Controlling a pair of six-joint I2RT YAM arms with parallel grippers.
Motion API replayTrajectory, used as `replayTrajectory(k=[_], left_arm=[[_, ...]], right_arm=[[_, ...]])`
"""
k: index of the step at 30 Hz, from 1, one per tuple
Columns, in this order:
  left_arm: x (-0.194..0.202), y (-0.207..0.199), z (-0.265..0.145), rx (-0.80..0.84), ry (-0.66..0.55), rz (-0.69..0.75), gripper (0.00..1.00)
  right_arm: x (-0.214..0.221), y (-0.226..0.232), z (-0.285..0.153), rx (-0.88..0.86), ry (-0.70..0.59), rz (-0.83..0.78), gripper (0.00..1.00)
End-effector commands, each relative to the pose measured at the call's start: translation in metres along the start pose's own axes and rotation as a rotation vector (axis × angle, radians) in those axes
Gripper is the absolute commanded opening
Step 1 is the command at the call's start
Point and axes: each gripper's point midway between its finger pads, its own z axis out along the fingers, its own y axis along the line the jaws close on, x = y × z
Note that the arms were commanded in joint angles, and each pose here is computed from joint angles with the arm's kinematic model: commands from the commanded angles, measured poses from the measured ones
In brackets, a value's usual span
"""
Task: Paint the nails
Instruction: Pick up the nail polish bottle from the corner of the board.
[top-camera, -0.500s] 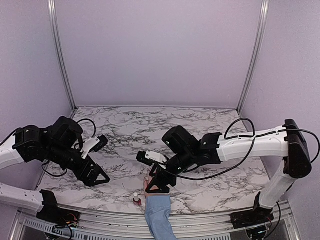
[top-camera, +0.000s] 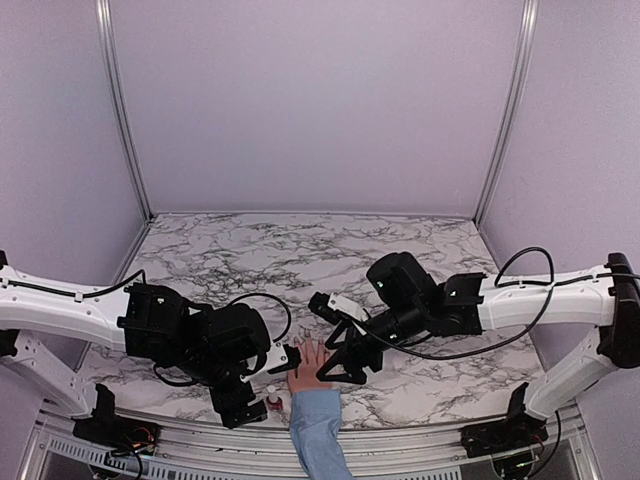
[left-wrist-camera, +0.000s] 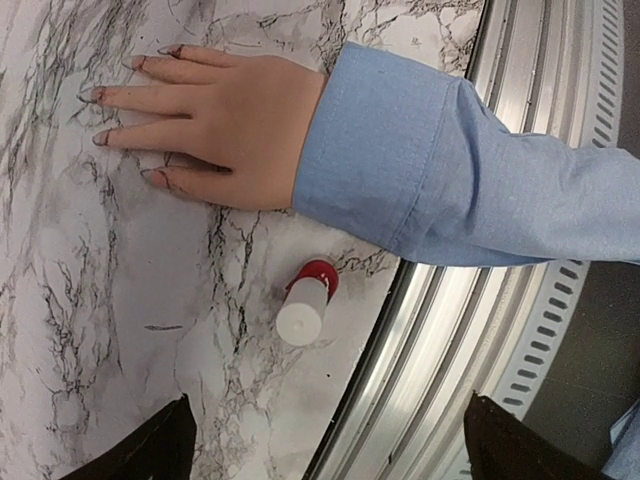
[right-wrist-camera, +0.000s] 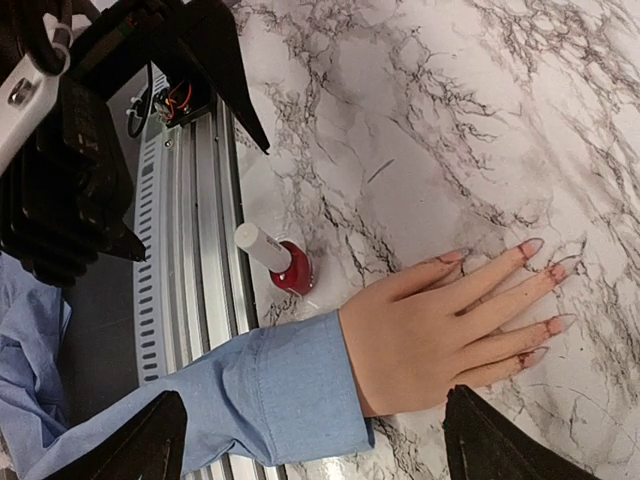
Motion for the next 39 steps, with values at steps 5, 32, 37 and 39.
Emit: replayTrajectory(k=[5,32,37,39], left_arm=[[-0.020,0.008,0.007,-0.061,-0.109,0.093,0.85],[-0.013,0.013,0.048,-0.005,-0.034,0.198,0.27],[-0.014,0.010,0.049,0.010,-0.035,0.213,0.26],[-0.015,0.009,0.049,0.016,-0.037,0.216,0.27]], right_arm=[[-0.010,-0.005,-0.023,0.023,-0.092,0.028,0.87],[0.003,-0.017,-0.035,0.059,-0.084,0.063,0.89],[0.002,-0.020,-0.035,0.066,-0.088,0.067,0.90],[0.001,-0.020,-0.035,0.065,-0.090,0.068,0.90]])
